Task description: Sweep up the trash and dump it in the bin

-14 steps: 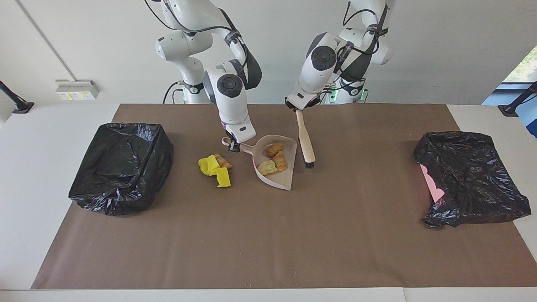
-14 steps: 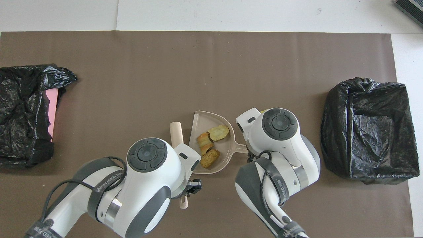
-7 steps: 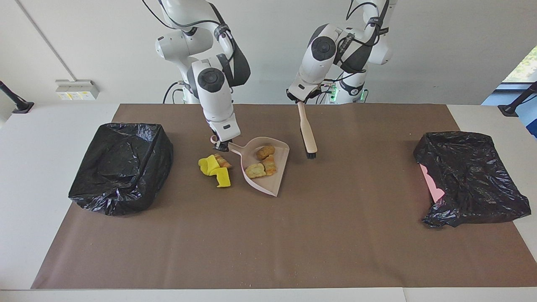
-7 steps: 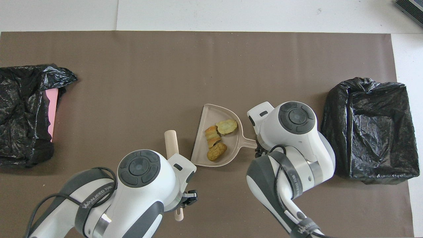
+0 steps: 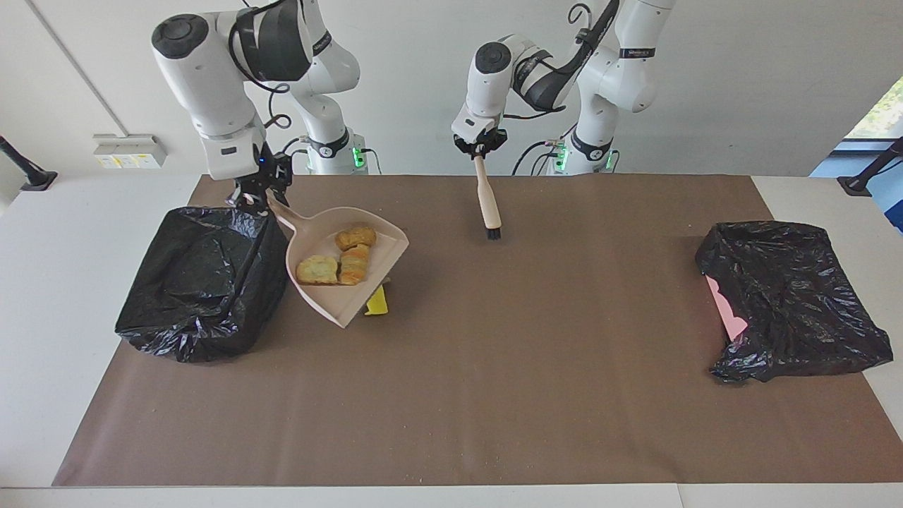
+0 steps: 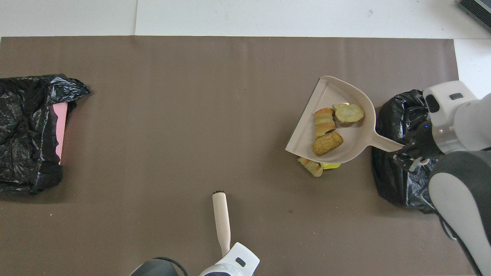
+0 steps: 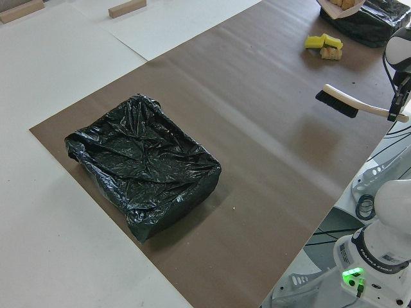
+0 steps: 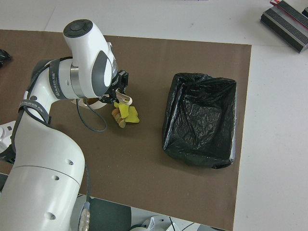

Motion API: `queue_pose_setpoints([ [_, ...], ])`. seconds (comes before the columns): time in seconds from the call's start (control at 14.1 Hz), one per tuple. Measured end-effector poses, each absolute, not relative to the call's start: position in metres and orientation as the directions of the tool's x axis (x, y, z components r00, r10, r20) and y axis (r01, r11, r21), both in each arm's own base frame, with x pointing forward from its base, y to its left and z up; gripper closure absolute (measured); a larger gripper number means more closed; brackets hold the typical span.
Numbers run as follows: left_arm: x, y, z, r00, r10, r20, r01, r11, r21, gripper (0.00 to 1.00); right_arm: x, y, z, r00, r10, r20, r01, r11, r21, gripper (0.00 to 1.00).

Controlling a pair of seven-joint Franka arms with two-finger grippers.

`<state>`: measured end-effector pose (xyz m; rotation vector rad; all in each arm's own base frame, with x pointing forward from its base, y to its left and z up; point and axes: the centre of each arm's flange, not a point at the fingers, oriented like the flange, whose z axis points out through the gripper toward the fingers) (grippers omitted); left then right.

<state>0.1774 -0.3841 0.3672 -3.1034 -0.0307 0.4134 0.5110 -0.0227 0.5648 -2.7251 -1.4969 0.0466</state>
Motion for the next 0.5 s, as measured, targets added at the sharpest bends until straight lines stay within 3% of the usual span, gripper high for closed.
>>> queue_pose_setpoints([
  [0.21, 0.165, -0.391, 0.365, 0.966, 0.013, -0.259, 0.016, -1.000, 0.009, 0.74, 0.493, -0.115, 0.573, 0.521, 0.853, -0.017, 0.853, -0.521, -0.029, 0.67],
  [0.5, 0.165, -0.390, 0.354, 0.972, 0.025, -0.235, 0.038, -0.998, 0.050, 0.74, 0.472, -0.201, 0.578, 0.495, 0.854, -0.157, 0.868, -0.495, 0.044, 0.67],
])
